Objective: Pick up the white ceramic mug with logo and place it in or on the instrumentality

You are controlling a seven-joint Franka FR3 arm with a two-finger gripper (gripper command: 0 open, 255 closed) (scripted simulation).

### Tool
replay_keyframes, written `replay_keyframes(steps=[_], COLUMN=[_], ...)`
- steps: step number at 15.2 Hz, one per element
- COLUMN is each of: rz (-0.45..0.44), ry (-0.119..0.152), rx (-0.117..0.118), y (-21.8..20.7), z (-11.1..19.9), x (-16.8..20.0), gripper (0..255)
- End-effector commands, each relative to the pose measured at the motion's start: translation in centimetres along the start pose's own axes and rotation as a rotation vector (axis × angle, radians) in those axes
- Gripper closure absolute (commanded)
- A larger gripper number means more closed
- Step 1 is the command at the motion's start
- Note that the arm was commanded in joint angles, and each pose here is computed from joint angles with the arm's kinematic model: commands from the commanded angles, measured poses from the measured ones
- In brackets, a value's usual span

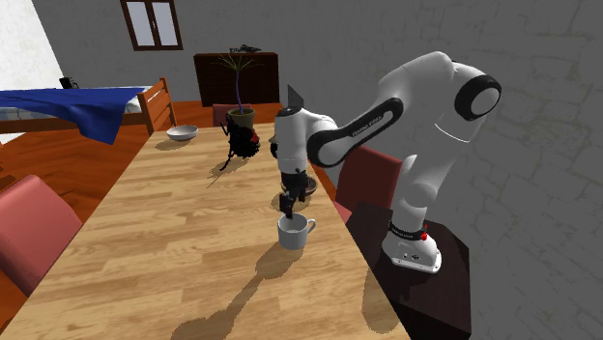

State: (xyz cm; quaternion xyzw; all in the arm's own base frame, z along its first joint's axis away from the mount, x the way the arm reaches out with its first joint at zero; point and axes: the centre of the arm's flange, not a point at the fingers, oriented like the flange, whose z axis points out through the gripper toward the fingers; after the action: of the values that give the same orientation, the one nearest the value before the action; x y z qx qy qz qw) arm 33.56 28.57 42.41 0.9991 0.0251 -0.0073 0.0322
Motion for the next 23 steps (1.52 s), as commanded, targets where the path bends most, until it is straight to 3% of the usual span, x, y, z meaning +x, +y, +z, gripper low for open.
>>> replay_keyframes(steps=[1,5,13,20,21,23], rz=[0.0,-0.003,-0.003,-0.003,-0.003,-0.003], ry=[-0.002,-0.007,-0.007,-0.007,-0.007,-0.007], rx=[0.005,0.012,0.012,0.012,0.012,0.012], y=[-2.4,-6.6,-6.7,-6.7,-6.7,-6.7], z=[1.2,3.2,7.2,7.2,7.2,7.2], x=[0.2,0.6,0.6,0.6,0.6,0.6], gripper=[0,0,0,0,255,255])
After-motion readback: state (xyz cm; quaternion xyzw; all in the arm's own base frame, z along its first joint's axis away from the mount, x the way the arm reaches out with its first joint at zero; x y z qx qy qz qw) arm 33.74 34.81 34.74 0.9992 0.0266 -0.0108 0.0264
